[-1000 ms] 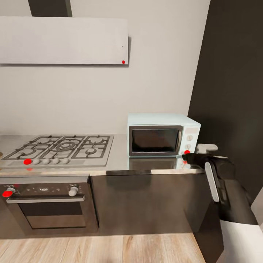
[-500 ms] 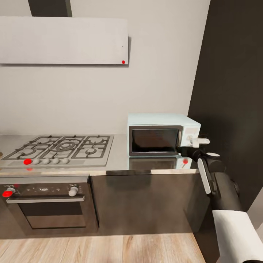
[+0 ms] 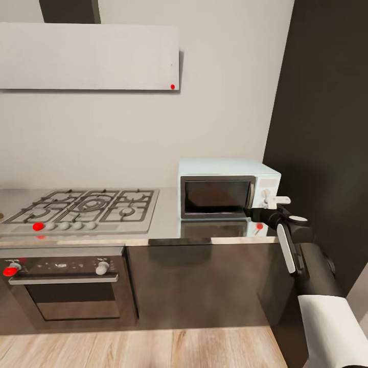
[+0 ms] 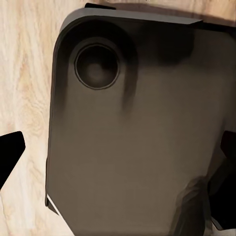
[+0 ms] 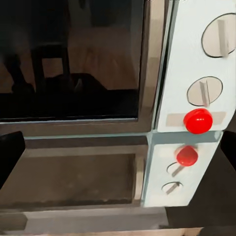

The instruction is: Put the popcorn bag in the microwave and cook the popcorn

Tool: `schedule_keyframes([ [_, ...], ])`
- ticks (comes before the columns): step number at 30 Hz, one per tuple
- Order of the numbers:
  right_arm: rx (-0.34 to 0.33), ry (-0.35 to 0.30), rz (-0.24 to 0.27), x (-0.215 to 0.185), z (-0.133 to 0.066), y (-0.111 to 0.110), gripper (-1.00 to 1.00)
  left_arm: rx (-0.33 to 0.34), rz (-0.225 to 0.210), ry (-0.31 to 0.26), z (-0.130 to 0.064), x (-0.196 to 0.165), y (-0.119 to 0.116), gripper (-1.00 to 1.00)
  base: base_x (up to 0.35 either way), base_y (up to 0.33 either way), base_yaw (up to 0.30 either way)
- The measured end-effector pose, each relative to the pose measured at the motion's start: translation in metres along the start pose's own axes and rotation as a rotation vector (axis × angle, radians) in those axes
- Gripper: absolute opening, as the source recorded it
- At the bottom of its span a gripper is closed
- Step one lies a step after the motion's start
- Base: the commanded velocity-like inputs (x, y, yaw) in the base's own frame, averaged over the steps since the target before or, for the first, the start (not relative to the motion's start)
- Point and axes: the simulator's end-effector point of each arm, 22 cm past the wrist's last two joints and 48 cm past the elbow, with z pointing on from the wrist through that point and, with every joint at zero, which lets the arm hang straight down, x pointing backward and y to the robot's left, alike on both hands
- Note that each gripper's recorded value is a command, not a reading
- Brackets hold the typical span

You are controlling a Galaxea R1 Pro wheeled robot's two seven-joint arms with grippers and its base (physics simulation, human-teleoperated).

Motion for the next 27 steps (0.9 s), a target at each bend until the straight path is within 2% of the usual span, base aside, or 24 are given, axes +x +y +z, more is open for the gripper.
schedule_keyframes([
  [3,0.003,-0.001,0.0,0.0,0.0,-0.001,1.0,-0.001,0.0,-0.001,0.0,0.0,0.0,1.0,0.174,-0.009,0.0],
  [9,0.029,-0.004,0.03,-0.001,-0.001,-0.018,1.0,0.001,0.0,0.0,0.0,0.0,-0.001,1.0,0.082,-0.027,0.0],
  [16,0.032,-0.003,0.032,0.0,-0.002,-0.019,1.0,-0.001,0.0,0.0,0.0,0.0,0.0,1.0,0.002,-0.175,0.0],
  [27,0.03,-0.004,0.029,0.0,-0.001,-0.014,1.0,0.001,-0.001,0.0,0.0,0.0,-0.001,1.0,0.0,-0.014,0.0],
])
